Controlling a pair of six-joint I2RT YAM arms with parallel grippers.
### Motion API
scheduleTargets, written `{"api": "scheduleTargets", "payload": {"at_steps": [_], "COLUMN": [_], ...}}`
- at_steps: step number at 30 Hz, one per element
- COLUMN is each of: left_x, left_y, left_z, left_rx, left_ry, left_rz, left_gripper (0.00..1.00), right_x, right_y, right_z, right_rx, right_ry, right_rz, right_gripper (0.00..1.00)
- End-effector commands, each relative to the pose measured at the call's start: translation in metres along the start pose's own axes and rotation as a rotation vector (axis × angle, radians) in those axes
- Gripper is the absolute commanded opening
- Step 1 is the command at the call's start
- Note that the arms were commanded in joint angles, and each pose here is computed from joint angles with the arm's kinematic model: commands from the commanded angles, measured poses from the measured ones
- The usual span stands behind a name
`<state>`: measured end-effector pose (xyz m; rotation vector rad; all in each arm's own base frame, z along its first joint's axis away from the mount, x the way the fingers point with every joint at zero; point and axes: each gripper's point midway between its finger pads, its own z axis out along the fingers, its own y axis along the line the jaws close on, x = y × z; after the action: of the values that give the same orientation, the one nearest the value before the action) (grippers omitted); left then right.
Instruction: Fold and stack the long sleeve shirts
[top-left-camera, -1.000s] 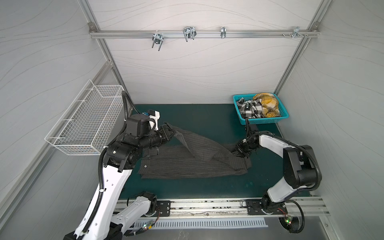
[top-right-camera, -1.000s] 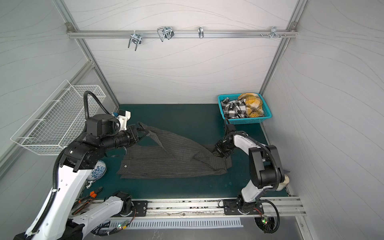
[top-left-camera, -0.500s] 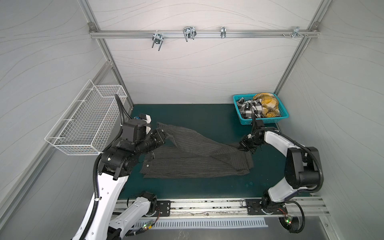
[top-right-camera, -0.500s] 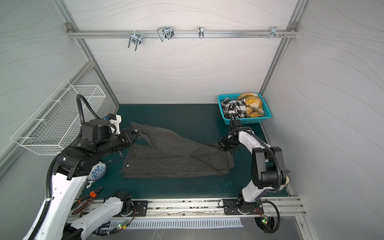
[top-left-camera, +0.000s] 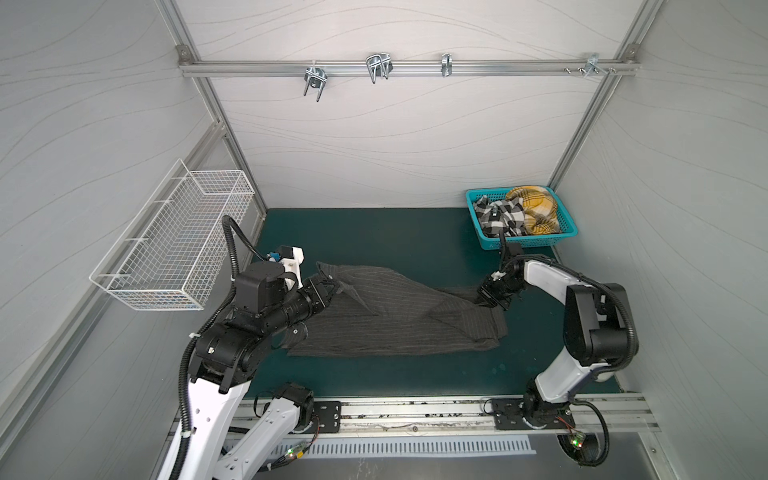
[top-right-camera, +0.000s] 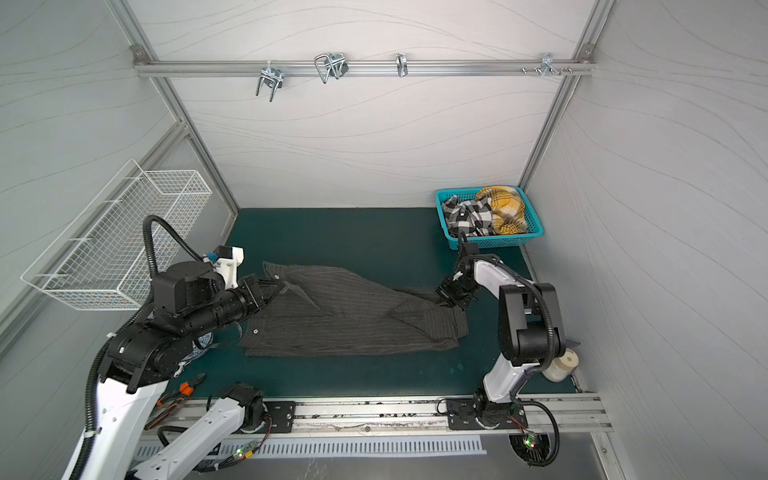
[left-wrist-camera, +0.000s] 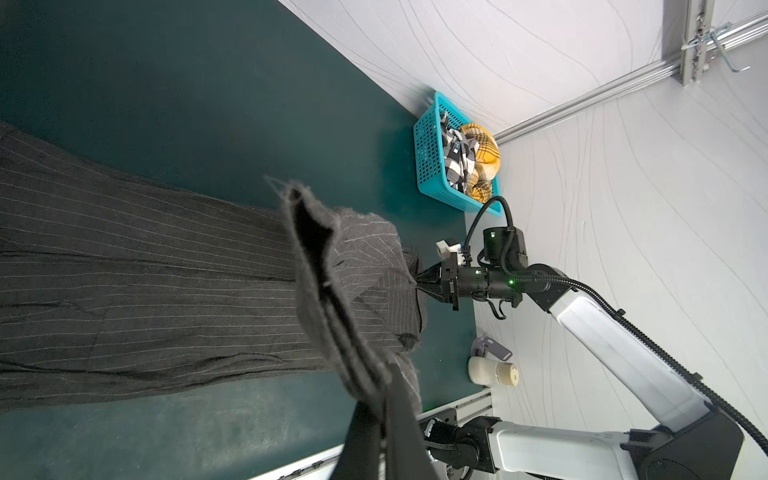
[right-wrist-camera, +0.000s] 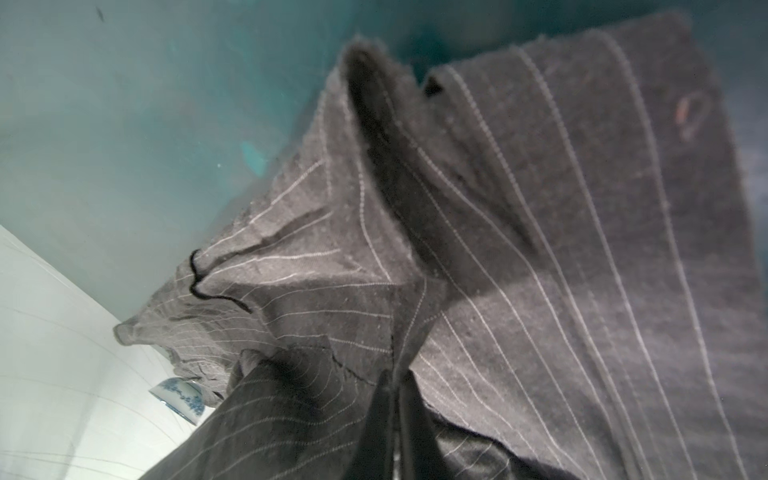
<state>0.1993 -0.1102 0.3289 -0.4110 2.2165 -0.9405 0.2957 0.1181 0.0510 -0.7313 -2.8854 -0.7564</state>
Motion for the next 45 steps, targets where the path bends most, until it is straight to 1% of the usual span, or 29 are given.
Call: {"api": "scheduleTargets", "payload": {"at_steps": [1,2,3,5,8,10,14,17,21,24,26,29,31,33,34,36,38,39,42,45], "left_x": [0.003,0.004,0.004,0.004,0.001,0.001,0.003,0.005,0.006,0.005,0.005,0.006,0.007,0.008,0.009,0.01,0.01,0.009,0.011,0.013], "left_y": [-0.006,-0.008,-0.011,-0.016,-0.025,-0.031,-0.036,-0.037,-0.038,-0.038,-0.037,-0.036,-0.035,-0.031,-0.028,-0.021,-0.008,-0.001,0.016,0.014], "left_z": [0.006,0.006,0.005,0.0,-0.006,-0.007,-0.007,-0.008,-0.01,-0.009,-0.006,-0.004,-0.004,-0.005,-0.005,-0.005,-0.004,-0.004,-0.004,-0.008], "left_rx": [0.061,0.087,0.11,0.138,0.164,0.192,0.221,0.229,0.233,0.237,0.237,0.237,0.233,0.215,0.205,0.175,0.111,0.079,0.013,0.047], "left_ry": [0.011,0.007,-0.002,-0.015,-0.017,-0.011,0.0,0.008,0.006,0.004,0.006,0.011,0.012,0.006,0.006,0.001,-0.016,-0.028,-0.049,-0.067], "left_rz": [-0.012,-0.011,-0.008,0.006,0.027,0.031,0.037,0.05,0.059,0.055,0.047,0.043,0.047,0.056,0.059,0.072,0.084,0.089,0.085,0.068], "left_gripper": [0.0,0.0,0.0,0.0,0.0,0.0,0.0,0.0,0.0,0.0,0.0,0.0,0.0,0.0,0.0,0.0,0.0,0.0,0.0,0.0], "right_x": [0.01,0.014,0.02,0.031,0.053,0.062,0.055,0.042,0.033,0.037,0.042,0.047,0.045,0.043,0.041,0.04,0.042,0.043,0.049,0.054], "right_y": [0.002,0.0,-0.003,-0.007,0.001,0.011,0.028,0.036,0.038,0.033,0.031,0.033,0.034,0.036,0.036,0.036,0.033,0.03,0.019,0.008], "right_z": [-0.009,-0.013,-0.017,-0.023,-0.026,-0.027,-0.027,-0.029,-0.021,-0.01,-0.005,0.002,0.004,0.007,0.006,0.003,-0.003,-0.007,-0.018,-0.03], "right_rx": [-0.012,-0.004,-0.007,-0.023,-0.106,-0.143,-0.191,-0.189,-0.181,-0.145,-0.127,-0.141,-0.126,-0.114,-0.11,-0.103,-0.094,-0.093,-0.108,-0.127], "right_ry": [-0.018,-0.035,-0.048,-0.067,-0.07,-0.075,-0.088,-0.115,-0.113,-0.085,-0.072,-0.068,-0.072,-0.066,-0.069,-0.078,-0.087,-0.092,-0.107,-0.112], "right_rz": [-0.021,-0.019,-0.011,0.018,0.065,0.081,0.141,0.178,0.245,0.269,0.278,0.296,0.292,0.287,0.287,0.28,0.263,0.256,0.248,0.235], "right_gripper": [0.45,0.5,0.58,0.64,0.75,0.77,0.72,0.69,0.64,0.59,0.58,0.59,0.52,0.4,0.33,0.14,0.02,0.0,0.0,0.0]}}
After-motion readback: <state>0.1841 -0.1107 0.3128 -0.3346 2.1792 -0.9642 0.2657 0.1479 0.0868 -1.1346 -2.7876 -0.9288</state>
